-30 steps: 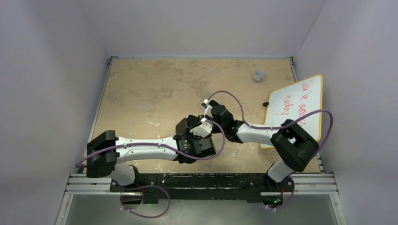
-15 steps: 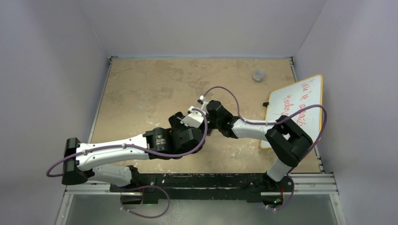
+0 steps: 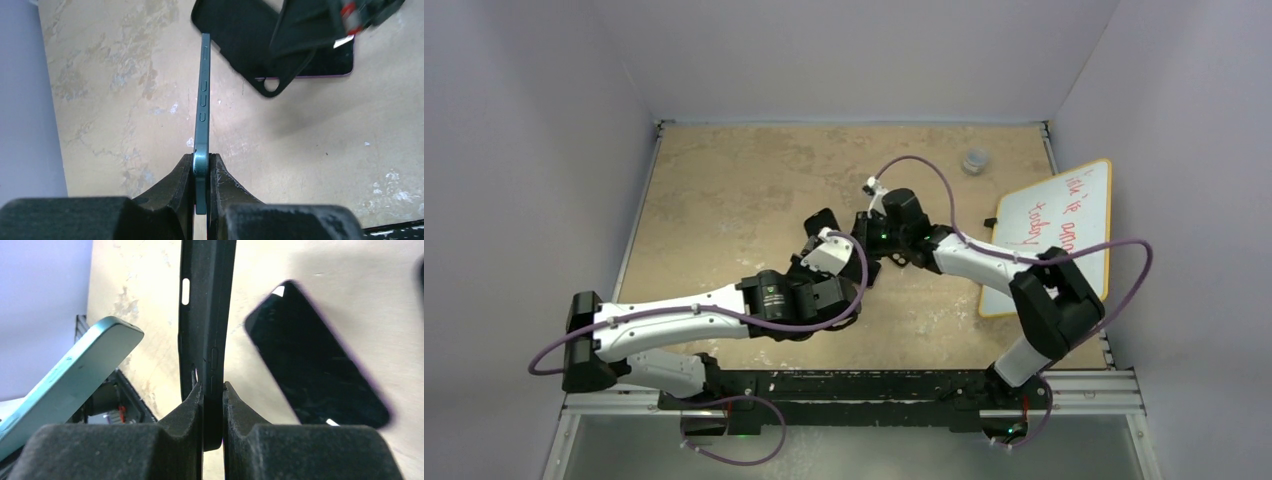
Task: Take the phone out of the phone case
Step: Remove the phone case from the phone, then place the phone at the center of the board.
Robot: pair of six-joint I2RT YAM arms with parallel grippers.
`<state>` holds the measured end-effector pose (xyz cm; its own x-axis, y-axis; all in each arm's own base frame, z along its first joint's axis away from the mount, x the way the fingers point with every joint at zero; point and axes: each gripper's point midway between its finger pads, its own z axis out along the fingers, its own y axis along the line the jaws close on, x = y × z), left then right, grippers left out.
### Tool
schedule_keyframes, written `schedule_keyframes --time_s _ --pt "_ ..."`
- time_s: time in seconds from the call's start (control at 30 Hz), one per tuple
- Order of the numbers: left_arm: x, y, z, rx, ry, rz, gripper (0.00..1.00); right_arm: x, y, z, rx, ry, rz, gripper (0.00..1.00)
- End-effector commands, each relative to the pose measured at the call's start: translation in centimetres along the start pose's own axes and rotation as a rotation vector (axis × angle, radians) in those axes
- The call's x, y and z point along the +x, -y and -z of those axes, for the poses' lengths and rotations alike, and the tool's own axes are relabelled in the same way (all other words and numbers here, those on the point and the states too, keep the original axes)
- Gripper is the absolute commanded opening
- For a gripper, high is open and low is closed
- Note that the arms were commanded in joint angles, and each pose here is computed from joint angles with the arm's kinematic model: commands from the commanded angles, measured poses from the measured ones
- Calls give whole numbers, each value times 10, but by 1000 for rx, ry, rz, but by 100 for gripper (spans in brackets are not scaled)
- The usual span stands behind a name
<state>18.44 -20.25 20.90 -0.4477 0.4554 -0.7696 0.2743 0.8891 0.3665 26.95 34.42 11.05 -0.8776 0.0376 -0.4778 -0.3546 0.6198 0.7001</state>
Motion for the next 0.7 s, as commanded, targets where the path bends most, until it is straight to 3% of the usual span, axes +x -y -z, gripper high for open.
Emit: schedule_keyframes --time_s 0.0,0.3,0.67 --pt "3 0 -5 -66 -12 10 0 -31 18 39 94 66 124 0" --pt "38 41 -23 -18 -150 -36 0 -48 78 100 252 213 69 0" --pt "85 62 -44 -112 -293 -118 0 -53 100 141 322 348 56 0"
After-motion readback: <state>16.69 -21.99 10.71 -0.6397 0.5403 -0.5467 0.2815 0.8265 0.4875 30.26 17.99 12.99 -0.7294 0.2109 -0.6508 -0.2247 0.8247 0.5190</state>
